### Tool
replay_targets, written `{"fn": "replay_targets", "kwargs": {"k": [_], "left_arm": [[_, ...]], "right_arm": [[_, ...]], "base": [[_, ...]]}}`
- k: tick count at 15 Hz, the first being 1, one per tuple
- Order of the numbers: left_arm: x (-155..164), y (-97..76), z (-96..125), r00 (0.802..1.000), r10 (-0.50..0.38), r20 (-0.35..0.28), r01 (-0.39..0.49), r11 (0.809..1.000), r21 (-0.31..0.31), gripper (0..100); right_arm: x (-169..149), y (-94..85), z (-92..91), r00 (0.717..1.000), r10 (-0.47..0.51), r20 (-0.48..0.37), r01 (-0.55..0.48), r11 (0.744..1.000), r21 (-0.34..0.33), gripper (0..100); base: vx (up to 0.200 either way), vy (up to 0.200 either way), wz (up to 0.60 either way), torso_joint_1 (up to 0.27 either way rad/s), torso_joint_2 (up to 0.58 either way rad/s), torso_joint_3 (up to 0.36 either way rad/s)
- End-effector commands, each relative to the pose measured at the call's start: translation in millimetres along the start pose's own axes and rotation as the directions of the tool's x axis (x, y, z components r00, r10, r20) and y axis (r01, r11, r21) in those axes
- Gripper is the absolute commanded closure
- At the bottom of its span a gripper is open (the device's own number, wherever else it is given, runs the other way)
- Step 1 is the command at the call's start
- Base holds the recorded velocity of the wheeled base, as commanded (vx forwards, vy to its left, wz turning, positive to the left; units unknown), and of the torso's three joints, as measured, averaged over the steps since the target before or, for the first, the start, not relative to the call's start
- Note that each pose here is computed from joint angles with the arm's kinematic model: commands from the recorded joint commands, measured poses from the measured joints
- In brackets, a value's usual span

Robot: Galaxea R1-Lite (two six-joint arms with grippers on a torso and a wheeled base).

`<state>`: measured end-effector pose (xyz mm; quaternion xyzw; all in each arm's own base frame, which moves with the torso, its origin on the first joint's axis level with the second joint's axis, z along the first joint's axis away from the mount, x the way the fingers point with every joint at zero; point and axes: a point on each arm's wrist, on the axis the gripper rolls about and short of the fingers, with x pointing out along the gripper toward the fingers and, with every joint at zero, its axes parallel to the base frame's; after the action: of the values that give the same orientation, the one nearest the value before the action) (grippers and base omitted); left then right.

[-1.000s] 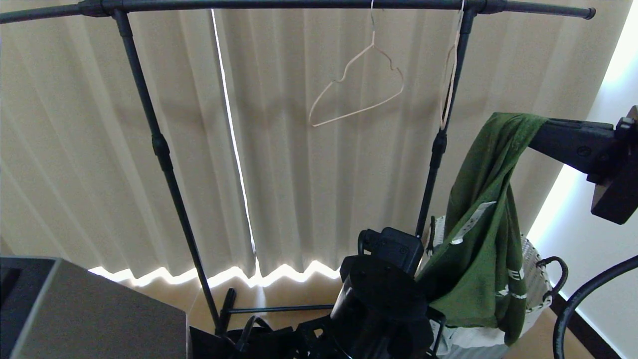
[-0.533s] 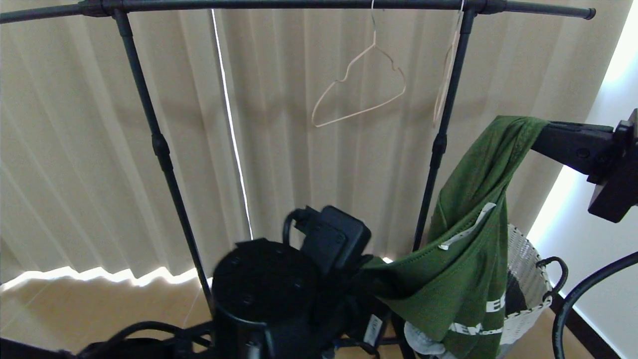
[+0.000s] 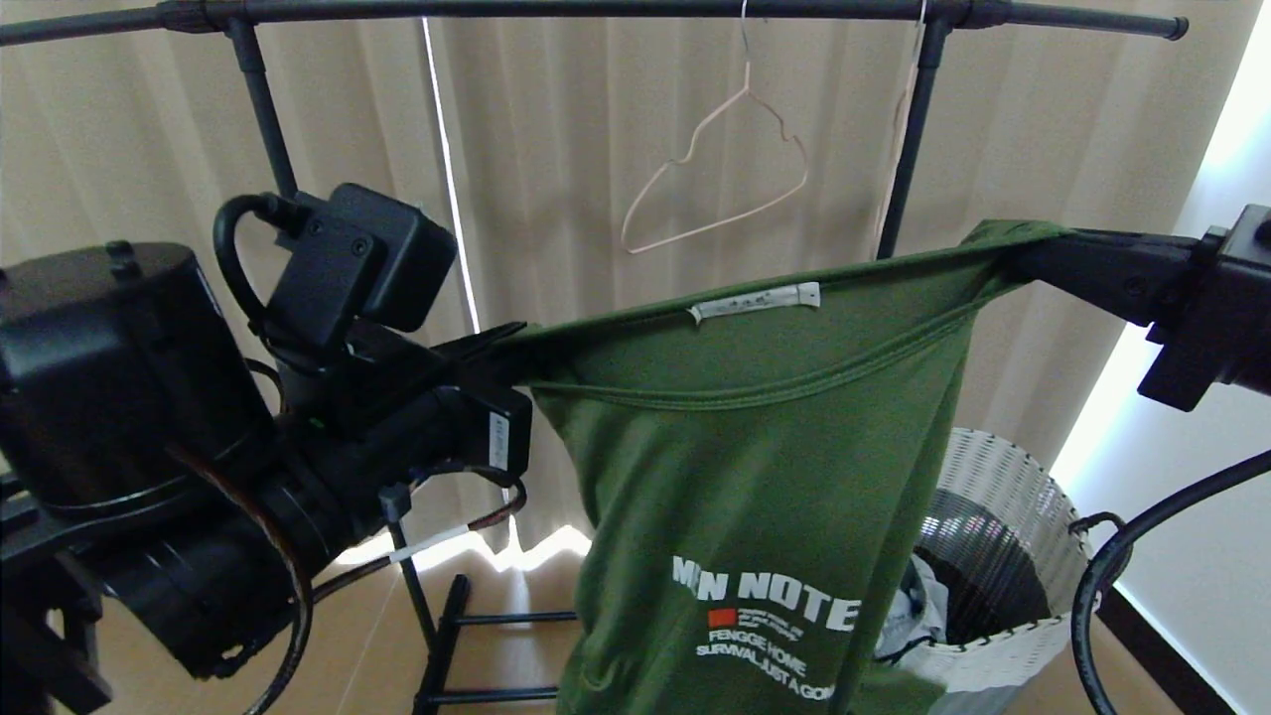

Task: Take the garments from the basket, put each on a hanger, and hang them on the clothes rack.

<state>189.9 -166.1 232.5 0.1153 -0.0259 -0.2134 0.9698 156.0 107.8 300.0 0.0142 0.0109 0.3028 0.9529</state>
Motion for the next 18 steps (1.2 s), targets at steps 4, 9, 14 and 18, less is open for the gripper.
{"fn": "replay_targets", "kwargs": {"k": [4, 9, 14, 18], "left_arm": [[1, 15.8, 43, 1.0, -0.009, 0.024, 0.008, 0.999, 0.041, 100], [-25, 38.8, 97, 0.999, -0.04, -0.034, 0.042, 0.997, 0.057, 100], [-24, 42.2, 78, 0.988, -0.073, -0.134, 0.081, 0.995, 0.051, 100], [-19, 49.1, 55, 0.991, -0.006, -0.135, 0.012, 0.999, 0.043, 100]], "right_arm": [[3, -0.2, 5.1, 1.0, 0.002, 0.015, -0.002, 1.0, -0.001, 100], [15, -0.1, 13.0, 1.0, 0.002, 0.029, -0.002, 1.0, -0.015, 100], [25, -1.0, 11.7, 0.998, -0.001, 0.064, 0.002, 1.0, -0.014, 100], [25, -4.4, 9.1, 0.998, -0.02, 0.056, 0.021, 1.0, -0.015, 100]], "base": [[0.0, 0.0, 0.0, 0.0, 0.0, 0.0], [0.0, 0.0, 0.0, 0.0, 0.0, 0.0], [0.0, 0.0, 0.0, 0.0, 0.0, 0.0], [0.0, 0.0, 0.0, 0.0, 0.0, 0.0]]}}
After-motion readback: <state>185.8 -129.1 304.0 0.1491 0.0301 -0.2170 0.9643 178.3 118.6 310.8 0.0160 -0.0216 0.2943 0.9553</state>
